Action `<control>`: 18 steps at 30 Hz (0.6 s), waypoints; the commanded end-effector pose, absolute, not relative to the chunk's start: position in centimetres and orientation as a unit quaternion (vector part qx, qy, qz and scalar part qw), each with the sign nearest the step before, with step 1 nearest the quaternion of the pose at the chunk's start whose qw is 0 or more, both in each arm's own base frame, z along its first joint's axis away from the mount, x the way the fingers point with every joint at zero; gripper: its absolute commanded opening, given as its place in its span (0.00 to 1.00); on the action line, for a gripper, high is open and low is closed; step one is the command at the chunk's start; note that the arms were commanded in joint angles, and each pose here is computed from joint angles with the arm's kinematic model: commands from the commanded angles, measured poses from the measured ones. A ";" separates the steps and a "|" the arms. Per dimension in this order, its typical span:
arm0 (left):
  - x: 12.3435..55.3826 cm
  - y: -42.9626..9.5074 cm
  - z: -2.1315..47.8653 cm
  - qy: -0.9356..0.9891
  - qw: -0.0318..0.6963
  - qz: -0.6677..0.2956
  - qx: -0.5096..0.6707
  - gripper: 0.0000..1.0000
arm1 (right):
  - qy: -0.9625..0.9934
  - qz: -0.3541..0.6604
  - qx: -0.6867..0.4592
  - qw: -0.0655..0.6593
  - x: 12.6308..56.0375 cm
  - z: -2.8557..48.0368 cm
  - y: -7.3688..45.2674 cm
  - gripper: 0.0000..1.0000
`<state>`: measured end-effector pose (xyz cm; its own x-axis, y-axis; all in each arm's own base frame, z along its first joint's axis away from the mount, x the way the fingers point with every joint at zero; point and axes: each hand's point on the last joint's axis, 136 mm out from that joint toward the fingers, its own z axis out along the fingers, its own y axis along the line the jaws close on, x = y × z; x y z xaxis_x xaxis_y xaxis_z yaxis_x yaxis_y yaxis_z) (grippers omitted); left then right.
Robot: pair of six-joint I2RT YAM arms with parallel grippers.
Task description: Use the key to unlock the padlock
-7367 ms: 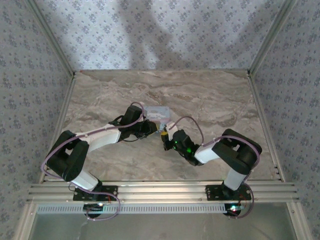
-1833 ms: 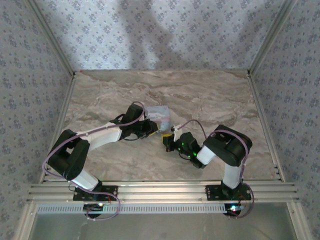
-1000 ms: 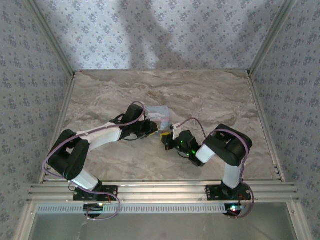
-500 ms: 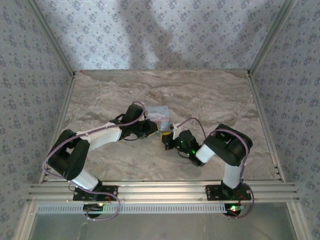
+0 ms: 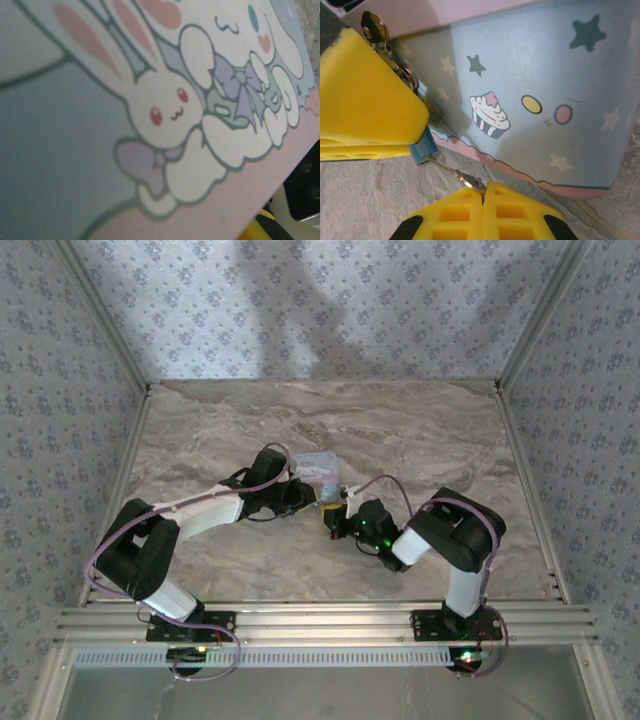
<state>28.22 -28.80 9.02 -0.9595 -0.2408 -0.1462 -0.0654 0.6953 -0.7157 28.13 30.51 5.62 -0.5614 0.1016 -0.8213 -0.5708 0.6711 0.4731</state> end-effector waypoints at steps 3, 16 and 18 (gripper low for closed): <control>28.2 -29.7 9.5 0.914 0.119 -0.384 -0.060 0.14 | 0.773 0.405 -0.146 0.466 28.7 8.6 31.4 0.00; 28.4 -29.6 9.2 0.921 0.134 -0.361 -0.060 0.13 | 0.771 0.413 -0.153 0.460 28.3 9.1 32.1 0.00; 28.6 -29.4 9.0 0.920 0.138 -0.360 -0.066 0.13 | 0.772 0.416 -0.150 0.457 28.3 9.0 32.1 0.00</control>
